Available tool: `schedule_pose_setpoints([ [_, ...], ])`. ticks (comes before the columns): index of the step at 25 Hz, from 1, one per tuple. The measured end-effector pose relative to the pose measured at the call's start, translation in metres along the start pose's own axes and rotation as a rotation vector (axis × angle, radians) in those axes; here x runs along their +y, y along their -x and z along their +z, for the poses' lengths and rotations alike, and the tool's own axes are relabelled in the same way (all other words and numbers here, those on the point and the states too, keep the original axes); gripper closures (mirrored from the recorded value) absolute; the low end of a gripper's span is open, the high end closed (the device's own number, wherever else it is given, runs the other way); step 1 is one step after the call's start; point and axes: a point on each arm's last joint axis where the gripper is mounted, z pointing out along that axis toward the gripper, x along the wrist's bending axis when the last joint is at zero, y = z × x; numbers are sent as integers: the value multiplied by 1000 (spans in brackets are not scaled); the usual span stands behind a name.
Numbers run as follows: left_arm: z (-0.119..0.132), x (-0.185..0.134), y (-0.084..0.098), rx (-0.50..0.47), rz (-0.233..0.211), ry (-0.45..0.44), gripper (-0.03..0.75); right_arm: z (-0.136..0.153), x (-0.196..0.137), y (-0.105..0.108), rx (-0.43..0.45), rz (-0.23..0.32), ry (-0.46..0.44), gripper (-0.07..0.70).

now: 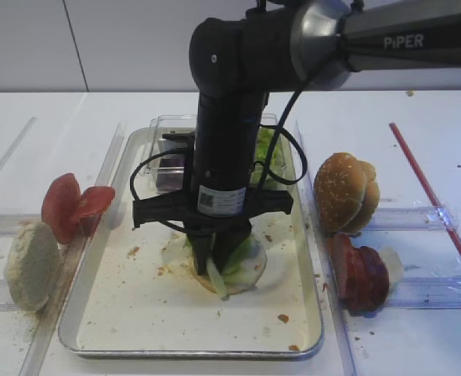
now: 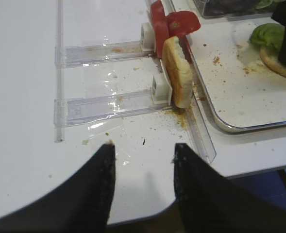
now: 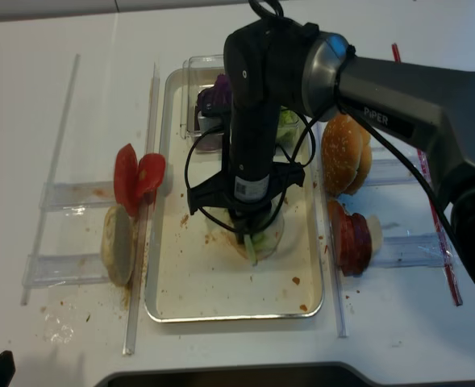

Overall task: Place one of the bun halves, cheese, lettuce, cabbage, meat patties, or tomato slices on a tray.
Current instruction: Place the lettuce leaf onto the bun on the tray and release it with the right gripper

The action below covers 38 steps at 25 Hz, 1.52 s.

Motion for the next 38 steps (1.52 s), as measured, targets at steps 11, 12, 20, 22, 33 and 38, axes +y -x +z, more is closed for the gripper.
schedule_pose_setpoints([
  [11, 0, 0, 0, 0, 0, 0, 430, 0, 0, -2, 17, 6, -5, 182],
  [12, 0, 0, 0, 0, 0, 0, 430, -1, -1, -2, 17, 6, -4, 181],
  [20, 0, 0, 0, 0, 0, 0, 430, -20, -6, -3, 21, -7, 46, 176],
  [22, 0, 0, 0, 0, 0, 0, 430, -22, -7, -3, 15, -7, 52, 174],
  [33, 0, 0, 0, 0, 0, 0, 430, -44, -14, -4, 10, -16, 112, 85],
  [38, 0, 0, 0, 0, 0, 0, 430, -71, -21, 2, 23, -2, 173, 84],
])
